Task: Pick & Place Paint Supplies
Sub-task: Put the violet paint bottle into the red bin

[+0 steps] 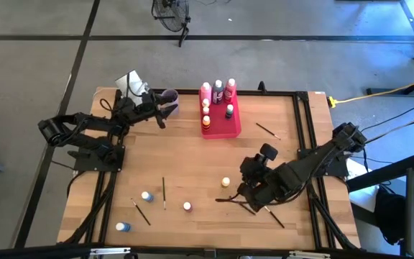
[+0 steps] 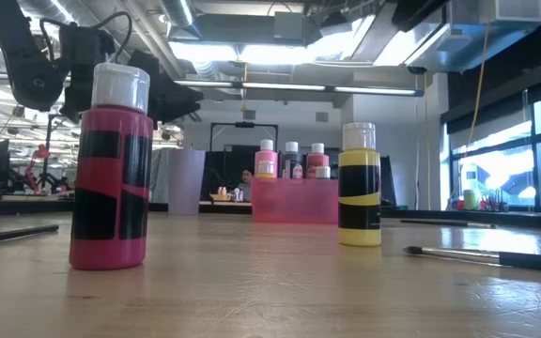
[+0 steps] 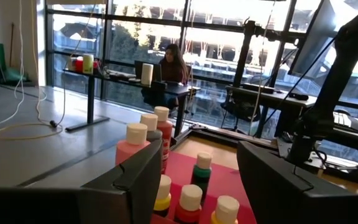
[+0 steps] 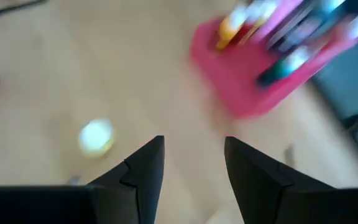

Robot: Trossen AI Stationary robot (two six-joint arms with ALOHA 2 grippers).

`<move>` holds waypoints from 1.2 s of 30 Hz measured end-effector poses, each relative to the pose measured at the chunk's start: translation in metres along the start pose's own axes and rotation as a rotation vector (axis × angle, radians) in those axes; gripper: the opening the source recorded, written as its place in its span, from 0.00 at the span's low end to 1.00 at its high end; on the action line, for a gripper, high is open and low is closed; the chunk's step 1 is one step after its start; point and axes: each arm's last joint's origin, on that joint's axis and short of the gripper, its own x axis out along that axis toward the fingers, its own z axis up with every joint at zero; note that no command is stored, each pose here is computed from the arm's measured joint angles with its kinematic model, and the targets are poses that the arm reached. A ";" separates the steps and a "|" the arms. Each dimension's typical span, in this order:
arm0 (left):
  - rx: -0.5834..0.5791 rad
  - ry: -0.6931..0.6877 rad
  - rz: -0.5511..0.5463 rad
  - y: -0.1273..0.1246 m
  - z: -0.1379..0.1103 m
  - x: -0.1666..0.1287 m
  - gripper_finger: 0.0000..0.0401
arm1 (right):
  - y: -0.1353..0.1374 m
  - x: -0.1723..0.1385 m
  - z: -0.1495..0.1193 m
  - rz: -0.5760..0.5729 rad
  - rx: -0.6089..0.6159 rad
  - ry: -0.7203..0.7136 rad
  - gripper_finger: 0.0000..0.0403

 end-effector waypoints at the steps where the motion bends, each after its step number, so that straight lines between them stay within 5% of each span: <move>1: 0.000 0.000 0.000 0.000 0.000 0.000 0.51 | -0.003 -0.005 0.004 0.040 0.021 0.060 0.43; 7: -0.008 0.024 0.005 0.001 -0.002 0.000 0.51 | -0.024 -0.022 0.012 0.120 0.158 0.433 0.46; 23: -0.071 0.086 -0.047 0.000 -0.008 0.000 0.51 | -0.022 -0.029 0.009 0.201 0.468 0.775 0.73; 28: -0.099 0.099 -0.099 -0.002 -0.008 0.000 0.51 | -0.022 -0.029 0.008 0.219 0.482 0.837 0.75; 36: -0.125 0.099 -0.098 -0.002 -0.008 0.000 0.51 | -0.019 -0.033 0.005 0.367 0.214 0.853 0.75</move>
